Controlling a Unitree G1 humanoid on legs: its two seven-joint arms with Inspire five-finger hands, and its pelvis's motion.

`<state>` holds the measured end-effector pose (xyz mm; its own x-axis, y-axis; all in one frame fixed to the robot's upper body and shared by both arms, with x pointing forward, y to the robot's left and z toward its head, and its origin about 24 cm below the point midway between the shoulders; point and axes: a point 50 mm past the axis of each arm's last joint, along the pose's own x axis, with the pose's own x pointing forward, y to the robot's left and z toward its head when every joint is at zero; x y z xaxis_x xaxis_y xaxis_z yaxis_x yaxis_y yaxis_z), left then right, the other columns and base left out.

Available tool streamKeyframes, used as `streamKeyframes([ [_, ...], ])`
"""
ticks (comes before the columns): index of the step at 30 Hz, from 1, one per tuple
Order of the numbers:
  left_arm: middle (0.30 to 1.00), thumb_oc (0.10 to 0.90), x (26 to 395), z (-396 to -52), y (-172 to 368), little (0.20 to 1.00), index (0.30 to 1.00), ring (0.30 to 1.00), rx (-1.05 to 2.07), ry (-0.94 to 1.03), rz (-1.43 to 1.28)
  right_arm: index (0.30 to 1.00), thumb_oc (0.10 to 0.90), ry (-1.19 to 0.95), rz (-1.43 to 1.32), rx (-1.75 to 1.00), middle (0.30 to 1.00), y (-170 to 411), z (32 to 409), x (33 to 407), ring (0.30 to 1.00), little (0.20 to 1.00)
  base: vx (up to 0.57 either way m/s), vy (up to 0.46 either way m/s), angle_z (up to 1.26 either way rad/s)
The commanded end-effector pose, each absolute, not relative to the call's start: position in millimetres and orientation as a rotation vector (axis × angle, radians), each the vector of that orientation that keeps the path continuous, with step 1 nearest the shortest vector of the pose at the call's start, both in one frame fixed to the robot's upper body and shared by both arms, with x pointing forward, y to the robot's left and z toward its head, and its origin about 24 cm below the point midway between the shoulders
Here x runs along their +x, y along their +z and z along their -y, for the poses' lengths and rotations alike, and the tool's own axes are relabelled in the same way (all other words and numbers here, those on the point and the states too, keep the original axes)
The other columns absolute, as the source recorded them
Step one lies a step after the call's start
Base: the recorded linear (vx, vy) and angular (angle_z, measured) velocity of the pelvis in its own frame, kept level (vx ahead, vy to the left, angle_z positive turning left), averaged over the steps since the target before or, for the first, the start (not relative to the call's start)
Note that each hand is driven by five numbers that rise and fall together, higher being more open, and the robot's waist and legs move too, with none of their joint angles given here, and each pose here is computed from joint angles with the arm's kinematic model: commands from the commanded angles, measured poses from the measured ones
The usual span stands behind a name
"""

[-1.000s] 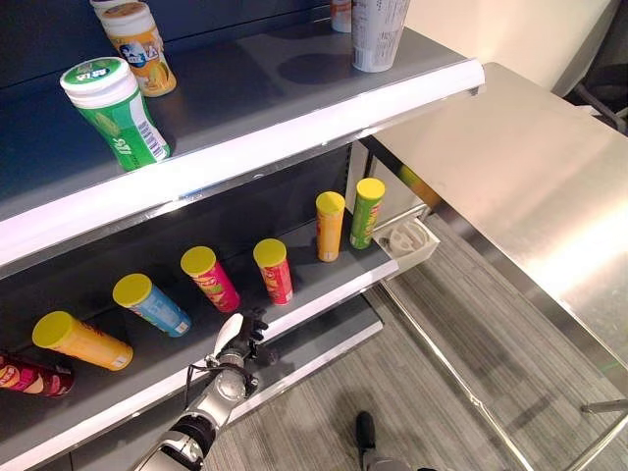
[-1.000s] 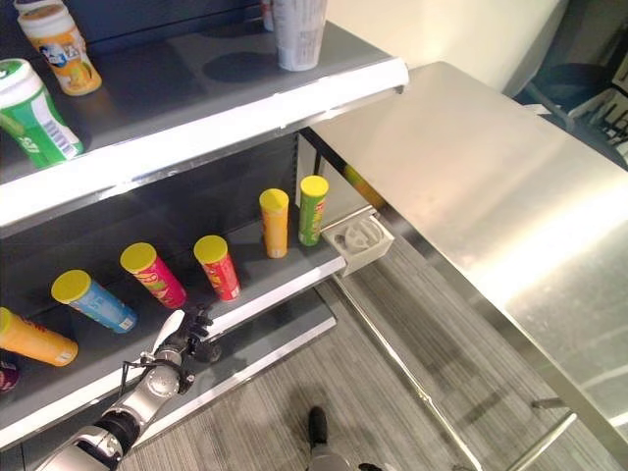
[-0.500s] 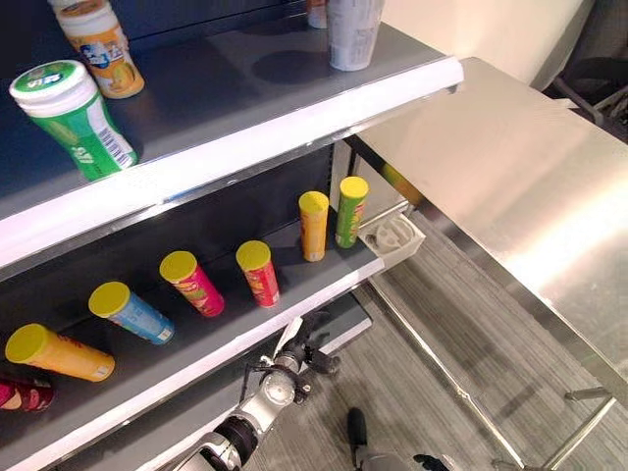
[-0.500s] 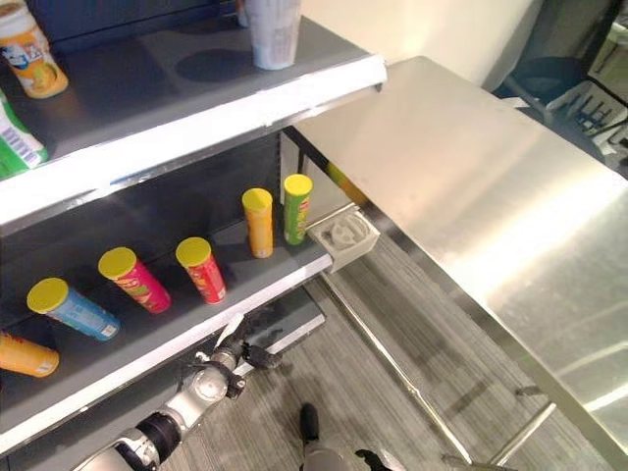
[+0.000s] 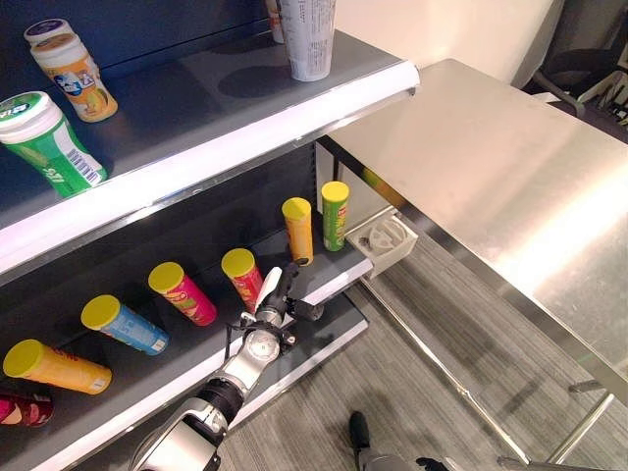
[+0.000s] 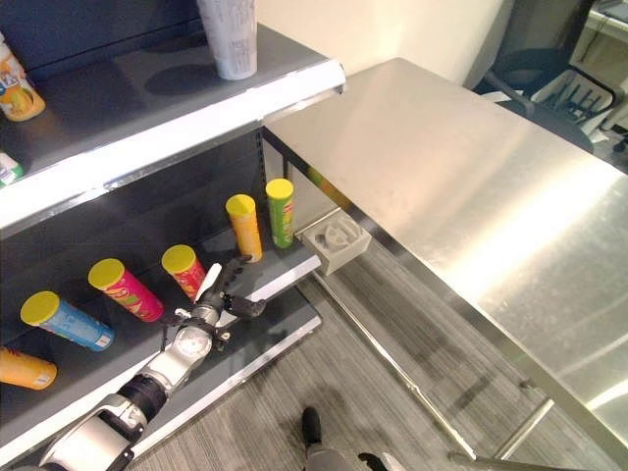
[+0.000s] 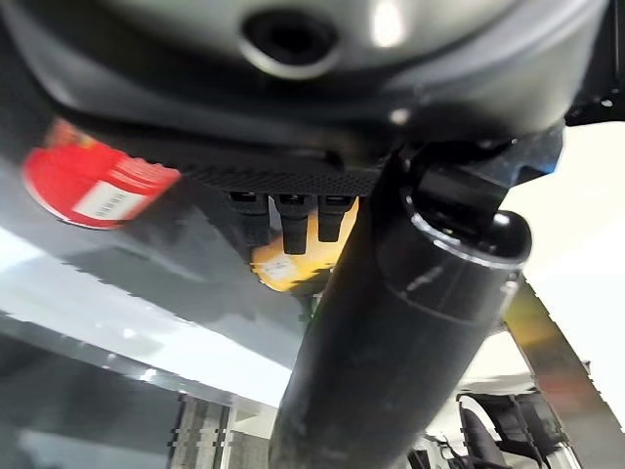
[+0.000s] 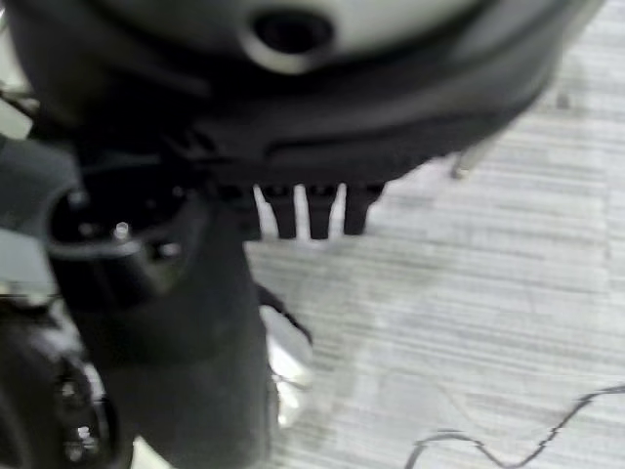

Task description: Put the goods on the table back onto the shelves and tidy them up.

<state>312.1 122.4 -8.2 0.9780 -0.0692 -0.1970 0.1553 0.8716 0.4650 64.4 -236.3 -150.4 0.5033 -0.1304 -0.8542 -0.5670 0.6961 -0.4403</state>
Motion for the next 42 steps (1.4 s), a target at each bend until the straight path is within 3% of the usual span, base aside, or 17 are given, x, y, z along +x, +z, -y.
streamKeyframes([
  [1,0.900,0.800,333,-131,22,0.900,0.900,0.900,0.473,-0.066,-0.069,0.900,0.800,0.314,-1.009,-0.769,0.900,-150,229,62,0.900,0.900,0.00,0.000,0.00],
  [14,0.900,0.800,324,-133,12,0.900,0.900,0.900,0.482,-0.079,-0.102,0.900,0.800,0.319,-0.985,-0.774,0.900,-147,227,67,0.900,0.900,0.00,0.001,0.05],
  [42,0.900,0.800,344,-204,22,0.900,0.900,0.900,0.675,0.202,-0.176,0.900,0.800,0.387,-0.802,-0.747,0.900,-117,226,77,0.900,0.900,0.00,-0.001,0.00],
])
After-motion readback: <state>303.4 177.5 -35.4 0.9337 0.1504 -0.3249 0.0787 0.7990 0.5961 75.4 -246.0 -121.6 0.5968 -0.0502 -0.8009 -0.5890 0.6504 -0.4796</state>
